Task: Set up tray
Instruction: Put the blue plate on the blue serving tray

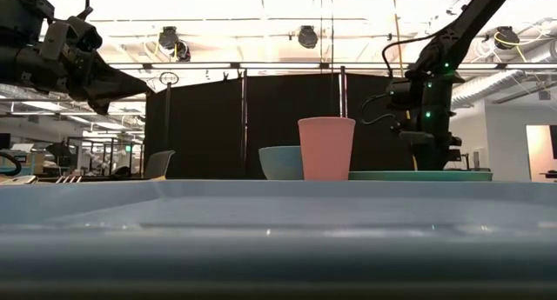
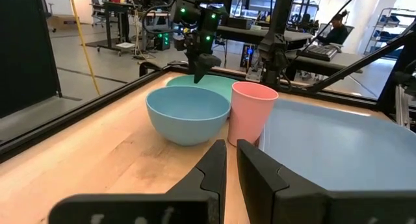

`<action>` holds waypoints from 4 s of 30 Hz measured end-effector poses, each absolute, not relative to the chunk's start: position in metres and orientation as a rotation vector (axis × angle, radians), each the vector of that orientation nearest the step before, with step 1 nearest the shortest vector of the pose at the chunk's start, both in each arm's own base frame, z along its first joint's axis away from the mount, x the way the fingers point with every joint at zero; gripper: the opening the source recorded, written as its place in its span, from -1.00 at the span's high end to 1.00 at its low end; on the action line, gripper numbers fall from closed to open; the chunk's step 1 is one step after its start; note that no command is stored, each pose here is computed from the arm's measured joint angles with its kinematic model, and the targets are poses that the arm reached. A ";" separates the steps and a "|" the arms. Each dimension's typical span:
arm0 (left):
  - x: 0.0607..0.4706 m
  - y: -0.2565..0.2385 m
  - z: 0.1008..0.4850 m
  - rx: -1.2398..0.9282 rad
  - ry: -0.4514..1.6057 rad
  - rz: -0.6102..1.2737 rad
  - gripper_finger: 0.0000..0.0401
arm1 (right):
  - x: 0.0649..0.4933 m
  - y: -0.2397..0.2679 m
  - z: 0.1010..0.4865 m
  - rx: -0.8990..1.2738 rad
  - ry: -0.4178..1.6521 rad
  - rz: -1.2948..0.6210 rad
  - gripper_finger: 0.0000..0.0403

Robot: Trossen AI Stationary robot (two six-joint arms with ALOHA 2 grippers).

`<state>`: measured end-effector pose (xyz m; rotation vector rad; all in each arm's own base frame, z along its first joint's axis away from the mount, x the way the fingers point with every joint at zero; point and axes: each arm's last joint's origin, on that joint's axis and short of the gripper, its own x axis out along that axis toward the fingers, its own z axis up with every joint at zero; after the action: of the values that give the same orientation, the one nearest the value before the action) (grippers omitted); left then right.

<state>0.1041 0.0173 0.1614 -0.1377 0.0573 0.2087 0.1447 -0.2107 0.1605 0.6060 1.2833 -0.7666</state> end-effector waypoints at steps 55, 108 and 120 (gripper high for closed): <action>0.104 0.017 0.166 -0.192 0.007 0.205 0.81 | 0.115 -0.186 0.319 0.600 0.654 -0.721 1.00; 0.104 0.017 0.165 -0.243 0.006 0.203 0.81 | 0.264 0.048 0.184 0.189 1.361 0.049 1.00; 0.104 0.017 0.165 -0.241 0.012 0.204 0.81 | 0.259 0.039 0.176 0.189 1.385 -0.001 0.97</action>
<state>0.1043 0.0173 0.1647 -0.2415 0.0117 0.2044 0.2591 0.0392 0.1760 0.1894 1.3849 -0.0009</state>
